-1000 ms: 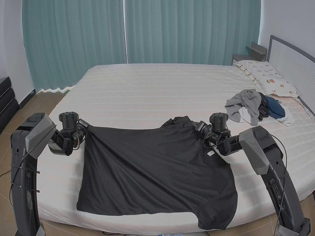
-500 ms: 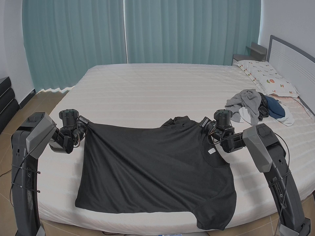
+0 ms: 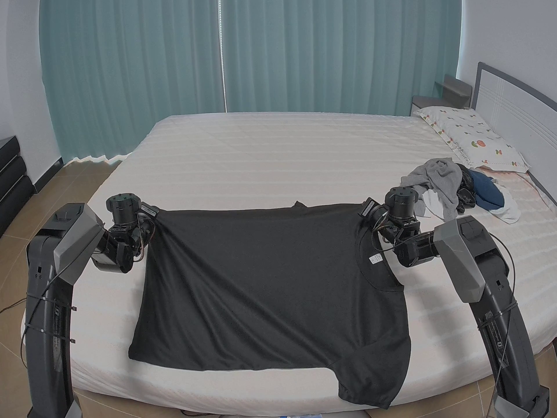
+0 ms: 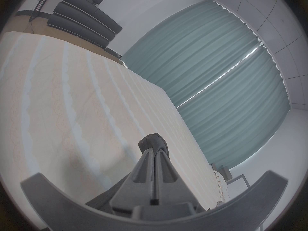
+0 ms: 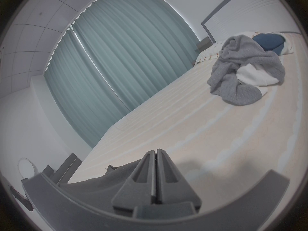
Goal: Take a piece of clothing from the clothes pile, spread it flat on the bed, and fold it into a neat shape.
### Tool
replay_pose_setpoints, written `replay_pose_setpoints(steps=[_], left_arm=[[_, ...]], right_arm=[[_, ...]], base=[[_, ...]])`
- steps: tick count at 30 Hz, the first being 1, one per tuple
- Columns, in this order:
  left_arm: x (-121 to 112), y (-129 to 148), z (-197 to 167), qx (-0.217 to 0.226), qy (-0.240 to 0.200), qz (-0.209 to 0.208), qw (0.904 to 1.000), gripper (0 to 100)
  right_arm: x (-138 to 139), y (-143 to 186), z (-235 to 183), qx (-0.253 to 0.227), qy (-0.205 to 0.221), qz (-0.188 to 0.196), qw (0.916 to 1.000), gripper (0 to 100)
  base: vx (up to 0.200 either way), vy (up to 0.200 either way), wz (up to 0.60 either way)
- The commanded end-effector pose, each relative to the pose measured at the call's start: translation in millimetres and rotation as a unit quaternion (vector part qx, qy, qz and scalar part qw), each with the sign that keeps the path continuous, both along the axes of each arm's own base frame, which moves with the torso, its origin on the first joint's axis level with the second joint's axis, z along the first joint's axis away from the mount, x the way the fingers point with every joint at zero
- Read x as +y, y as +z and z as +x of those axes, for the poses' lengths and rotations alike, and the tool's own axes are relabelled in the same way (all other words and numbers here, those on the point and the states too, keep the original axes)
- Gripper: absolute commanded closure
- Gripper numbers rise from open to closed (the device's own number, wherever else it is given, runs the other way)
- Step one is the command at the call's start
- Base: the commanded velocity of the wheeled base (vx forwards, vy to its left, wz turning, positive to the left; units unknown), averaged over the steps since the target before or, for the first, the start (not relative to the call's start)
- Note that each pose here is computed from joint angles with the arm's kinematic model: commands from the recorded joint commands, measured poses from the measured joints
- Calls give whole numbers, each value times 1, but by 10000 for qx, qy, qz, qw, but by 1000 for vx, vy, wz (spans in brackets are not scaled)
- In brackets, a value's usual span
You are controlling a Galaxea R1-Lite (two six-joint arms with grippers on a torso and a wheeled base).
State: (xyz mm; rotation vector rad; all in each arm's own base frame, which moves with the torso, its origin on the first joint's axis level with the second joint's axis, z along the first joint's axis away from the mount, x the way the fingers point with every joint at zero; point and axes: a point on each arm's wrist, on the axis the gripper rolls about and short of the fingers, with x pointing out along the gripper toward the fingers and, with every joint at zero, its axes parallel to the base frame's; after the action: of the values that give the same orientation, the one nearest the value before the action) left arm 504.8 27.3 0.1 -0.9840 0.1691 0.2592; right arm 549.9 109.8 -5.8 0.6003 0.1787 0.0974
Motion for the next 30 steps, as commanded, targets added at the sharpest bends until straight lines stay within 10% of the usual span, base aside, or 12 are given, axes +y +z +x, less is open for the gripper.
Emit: replay_pose_setpoints(steps=[1, 11, 12, 13, 23, 30], left_arm=[[0, -7, 1, 51, -18, -6, 10000, 100], [-9, -10, 0, 165, -129, -27, 9998, 100], [-12, -11, 0, 203, -167, -32, 9996, 100], [-14, -11, 0, 234, -190, -33, 9995, 0], [-13, -9, -10, 463, -174, -43, 9988, 0], [-13, 45, -47, 375, -269, -98, 9989, 0]], right_arm=[[-2, 0, 1, -39, -18, -72, 10000, 100], [3, -18, -1, 111, 53, -211, 9997, 100], [4, -20, -1, 133, 62, -215, 9997, 0], [6, -21, -2, 140, 77, -217, 9996, 0], [7, -7, -2, 7, 11, -178, 9998, 0], [-2, 43, -23, 76, -325, 157, 9993, 0]], base=[[0, 0, 0], [0, 0, 0], [0, 0, 0], [0, 0, 0], [0, 0, 0], [0, 0, 0]])
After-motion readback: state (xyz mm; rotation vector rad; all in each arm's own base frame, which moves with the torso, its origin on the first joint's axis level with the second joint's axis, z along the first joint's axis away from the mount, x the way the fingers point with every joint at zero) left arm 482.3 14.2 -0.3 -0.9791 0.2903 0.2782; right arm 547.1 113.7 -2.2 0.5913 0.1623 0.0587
